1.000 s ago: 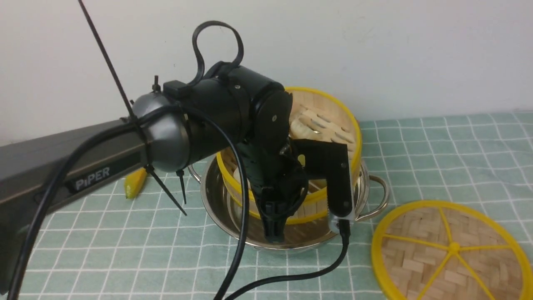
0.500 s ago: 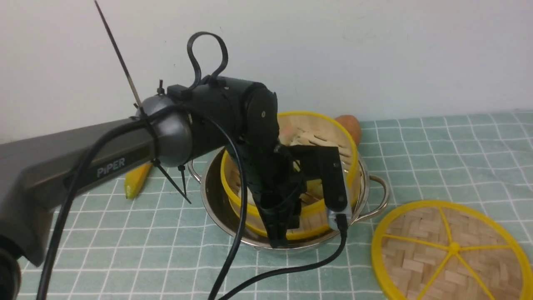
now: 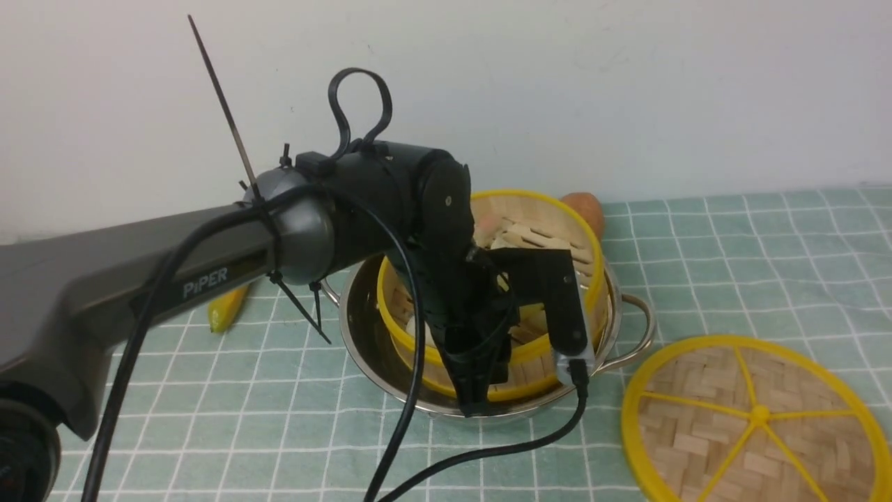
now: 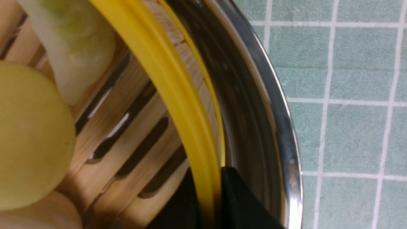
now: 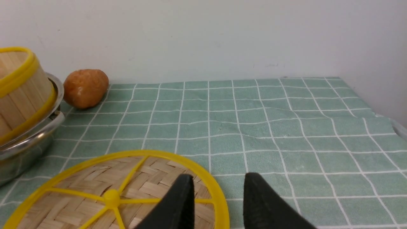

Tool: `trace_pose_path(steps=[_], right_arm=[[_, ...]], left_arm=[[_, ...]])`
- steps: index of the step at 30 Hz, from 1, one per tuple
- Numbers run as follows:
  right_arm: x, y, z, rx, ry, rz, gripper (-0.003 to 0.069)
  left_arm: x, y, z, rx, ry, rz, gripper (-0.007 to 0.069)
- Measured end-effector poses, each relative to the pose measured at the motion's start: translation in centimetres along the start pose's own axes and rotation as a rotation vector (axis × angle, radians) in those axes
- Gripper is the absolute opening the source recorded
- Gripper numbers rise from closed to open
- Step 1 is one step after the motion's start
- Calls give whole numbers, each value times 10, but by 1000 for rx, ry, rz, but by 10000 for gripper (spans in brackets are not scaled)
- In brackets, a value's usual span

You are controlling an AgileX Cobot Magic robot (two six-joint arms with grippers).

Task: Place the steamer in the pot on the blue tablecloth, and put the lid on the steamer.
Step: 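Place the bamboo steamer basket with dumplings into the steel pot with the left gripper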

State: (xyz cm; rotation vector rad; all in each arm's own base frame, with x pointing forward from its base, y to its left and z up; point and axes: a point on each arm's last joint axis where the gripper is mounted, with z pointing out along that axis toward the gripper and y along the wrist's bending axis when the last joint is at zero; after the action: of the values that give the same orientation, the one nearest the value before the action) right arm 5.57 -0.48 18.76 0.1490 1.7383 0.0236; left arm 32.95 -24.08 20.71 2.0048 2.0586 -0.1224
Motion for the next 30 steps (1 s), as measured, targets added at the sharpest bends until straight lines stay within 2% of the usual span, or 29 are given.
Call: trace_pose_path(steps=[24, 27, 30], right_arm=[[0, 0, 0, -1, 0, 3, 244], [0, 0, 0, -1, 0, 3, 244], [0, 0, 0, -1, 0, 3, 244]], left_arm=[[3, 2, 19, 18, 37, -44, 45], [4, 2, 19, 18, 39, -49, 71], [3, 2, 16, 13, 38, -47, 158]])
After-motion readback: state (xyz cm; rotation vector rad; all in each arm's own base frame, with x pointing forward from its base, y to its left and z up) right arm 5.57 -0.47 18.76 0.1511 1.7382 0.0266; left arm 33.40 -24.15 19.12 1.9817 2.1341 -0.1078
